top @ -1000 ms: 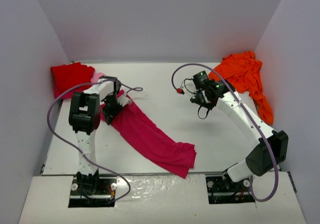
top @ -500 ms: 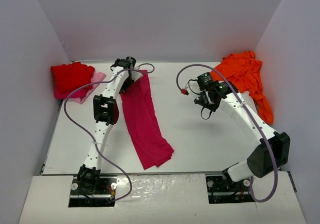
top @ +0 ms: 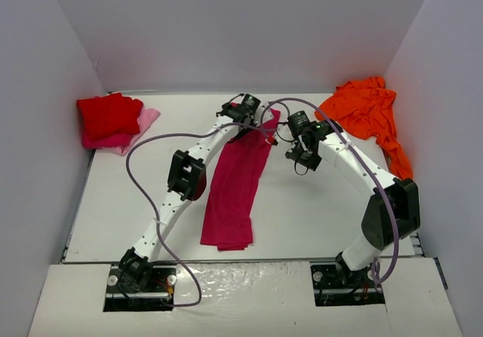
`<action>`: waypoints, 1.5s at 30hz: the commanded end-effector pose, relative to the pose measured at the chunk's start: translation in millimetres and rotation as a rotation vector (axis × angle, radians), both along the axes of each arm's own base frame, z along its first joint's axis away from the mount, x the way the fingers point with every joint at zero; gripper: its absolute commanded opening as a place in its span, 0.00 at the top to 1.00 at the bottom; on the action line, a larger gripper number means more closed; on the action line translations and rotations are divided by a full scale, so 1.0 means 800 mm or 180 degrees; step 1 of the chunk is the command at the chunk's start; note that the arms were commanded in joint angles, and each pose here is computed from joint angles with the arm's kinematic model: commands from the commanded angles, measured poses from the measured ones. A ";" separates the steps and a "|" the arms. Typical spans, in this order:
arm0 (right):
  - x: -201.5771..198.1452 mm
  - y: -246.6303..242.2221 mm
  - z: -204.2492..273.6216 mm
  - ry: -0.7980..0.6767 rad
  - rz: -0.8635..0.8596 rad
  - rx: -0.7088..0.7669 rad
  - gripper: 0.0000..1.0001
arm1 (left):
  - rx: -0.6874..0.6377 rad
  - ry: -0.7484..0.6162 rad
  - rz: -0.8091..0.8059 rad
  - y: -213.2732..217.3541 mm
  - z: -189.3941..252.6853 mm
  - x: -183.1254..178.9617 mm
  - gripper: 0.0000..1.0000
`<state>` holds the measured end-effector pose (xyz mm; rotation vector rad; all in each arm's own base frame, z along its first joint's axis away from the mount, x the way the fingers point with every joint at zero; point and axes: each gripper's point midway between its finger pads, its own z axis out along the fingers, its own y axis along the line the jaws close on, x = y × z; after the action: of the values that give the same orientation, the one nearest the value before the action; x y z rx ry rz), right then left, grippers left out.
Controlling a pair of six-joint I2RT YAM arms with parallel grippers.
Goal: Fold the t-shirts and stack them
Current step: Rotate the tshirt 90 degrees
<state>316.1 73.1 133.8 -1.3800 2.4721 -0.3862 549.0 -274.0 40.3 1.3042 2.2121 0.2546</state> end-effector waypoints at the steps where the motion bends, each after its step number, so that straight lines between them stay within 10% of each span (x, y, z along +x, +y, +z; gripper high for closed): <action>1: 0.011 0.010 0.011 -0.0139 -0.0070 0.0161 0.78 | -0.0327 -0.0562 0.0124 -0.018 0.066 0.036 0.75; 6: 0.019 0.013 0.029 -0.0352 -0.0055 0.0231 0.81 | -0.0447 -0.0779 0.0544 0.039 0.119 0.056 0.54; 11: 0.032 0.011 0.074 -0.0751 -0.0081 0.0336 0.89 | -0.0551 -0.0710 0.0764 0.099 0.171 0.041 0.53; 18: 0.096 0.015 0.129 -0.1472 -0.0328 0.0487 0.96 | -0.0777 -0.0246 0.0525 0.140 0.196 -0.059 0.95; 31: 0.210 0.034 0.032 -0.1030 -0.0693 0.0560 1.00 | -0.0808 0.0996 -0.0945 0.117 0.142 -0.330 1.00; 45: 0.245 0.127 -0.040 -0.0466 -0.0251 0.0814 1.00 | -0.0656 0.1618 -0.1450 0.059 0.089 -0.370 1.00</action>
<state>506.5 141.5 61.6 -1.0777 2.4775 -0.2261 254.7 -201.1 101.9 1.7704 2.2682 -0.4612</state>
